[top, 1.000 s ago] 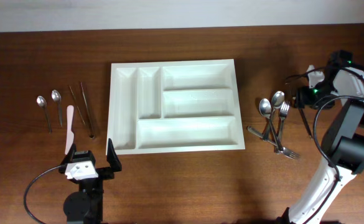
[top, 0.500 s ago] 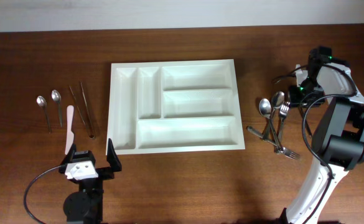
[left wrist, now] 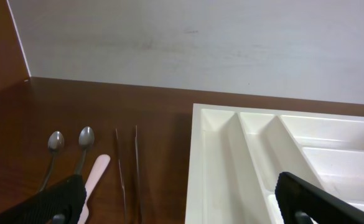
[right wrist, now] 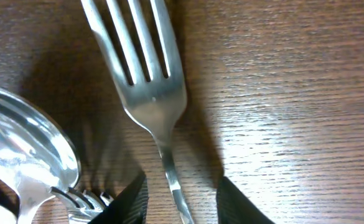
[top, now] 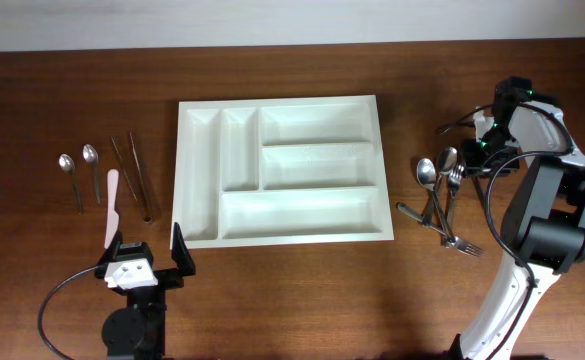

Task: Pack container
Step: 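Close the right gripper on the fork and lift it, then carry the fork left and drop it into the tray's upper compartment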

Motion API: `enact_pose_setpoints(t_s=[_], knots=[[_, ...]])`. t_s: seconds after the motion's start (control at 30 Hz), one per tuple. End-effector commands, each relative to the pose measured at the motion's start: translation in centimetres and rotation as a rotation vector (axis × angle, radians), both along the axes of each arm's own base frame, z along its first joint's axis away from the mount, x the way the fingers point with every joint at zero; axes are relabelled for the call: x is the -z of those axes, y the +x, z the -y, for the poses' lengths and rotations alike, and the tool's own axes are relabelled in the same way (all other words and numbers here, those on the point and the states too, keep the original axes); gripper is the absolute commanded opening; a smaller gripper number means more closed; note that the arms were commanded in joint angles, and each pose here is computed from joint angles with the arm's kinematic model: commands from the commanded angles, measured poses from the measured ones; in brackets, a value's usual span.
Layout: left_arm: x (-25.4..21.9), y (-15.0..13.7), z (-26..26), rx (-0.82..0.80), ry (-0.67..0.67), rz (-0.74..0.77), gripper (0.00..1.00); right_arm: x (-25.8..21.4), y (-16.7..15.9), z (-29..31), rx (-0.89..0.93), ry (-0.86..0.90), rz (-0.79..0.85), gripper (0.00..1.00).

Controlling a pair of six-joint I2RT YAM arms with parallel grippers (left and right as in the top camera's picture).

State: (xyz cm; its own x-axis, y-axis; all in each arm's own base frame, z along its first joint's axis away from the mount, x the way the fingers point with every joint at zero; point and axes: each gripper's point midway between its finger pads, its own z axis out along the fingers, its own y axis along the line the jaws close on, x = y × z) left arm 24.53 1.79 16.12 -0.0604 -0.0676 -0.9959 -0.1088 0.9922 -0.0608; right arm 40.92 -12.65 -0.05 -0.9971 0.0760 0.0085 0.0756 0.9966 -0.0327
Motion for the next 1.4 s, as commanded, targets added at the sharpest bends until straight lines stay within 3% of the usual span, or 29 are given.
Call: enact_pose_setpoints(t_s=[0.0,0.1,0.37,0.77,1.0,1.17,1.37], knots=[[0.1,0.0,0.0,-0.002,0.01,0.002,0.99,1.5,-1.0,-0.4,0.016,0.026,-0.043,0.32],[0.1,0.0,0.0,-0.002,0.01,0.001,0.99,1.5,-0.9,-0.7,0.029,0.062,-0.033,0.31],[0.1,0.0,0.0,-0.002,0.01,0.001,0.99,1.5,-1.4,0.7,0.102,0.06,-0.032,0.05],[0.1,0.0,0.0,-0.002,0.01,0.001,0.99,-0.5,-1.0,1.1,0.116,0.06,-0.03,0.04],[0.1,0.0,0.0,-0.001,0.01,0.001,0.99,-9.2,0.2,0.2,0.085,0.043,0.029,0.04],[0.1,0.0,0.0,-0.002,0.01,0.001,0.99,-16.3,1.8,-3.6,-0.004,0.04,0.15,0.04],[0.1,0.0,0.0,-0.002,0.01,0.001,0.99,-20.5,4.3,-12.9,-0.313,0.087,0.279,0.04]])
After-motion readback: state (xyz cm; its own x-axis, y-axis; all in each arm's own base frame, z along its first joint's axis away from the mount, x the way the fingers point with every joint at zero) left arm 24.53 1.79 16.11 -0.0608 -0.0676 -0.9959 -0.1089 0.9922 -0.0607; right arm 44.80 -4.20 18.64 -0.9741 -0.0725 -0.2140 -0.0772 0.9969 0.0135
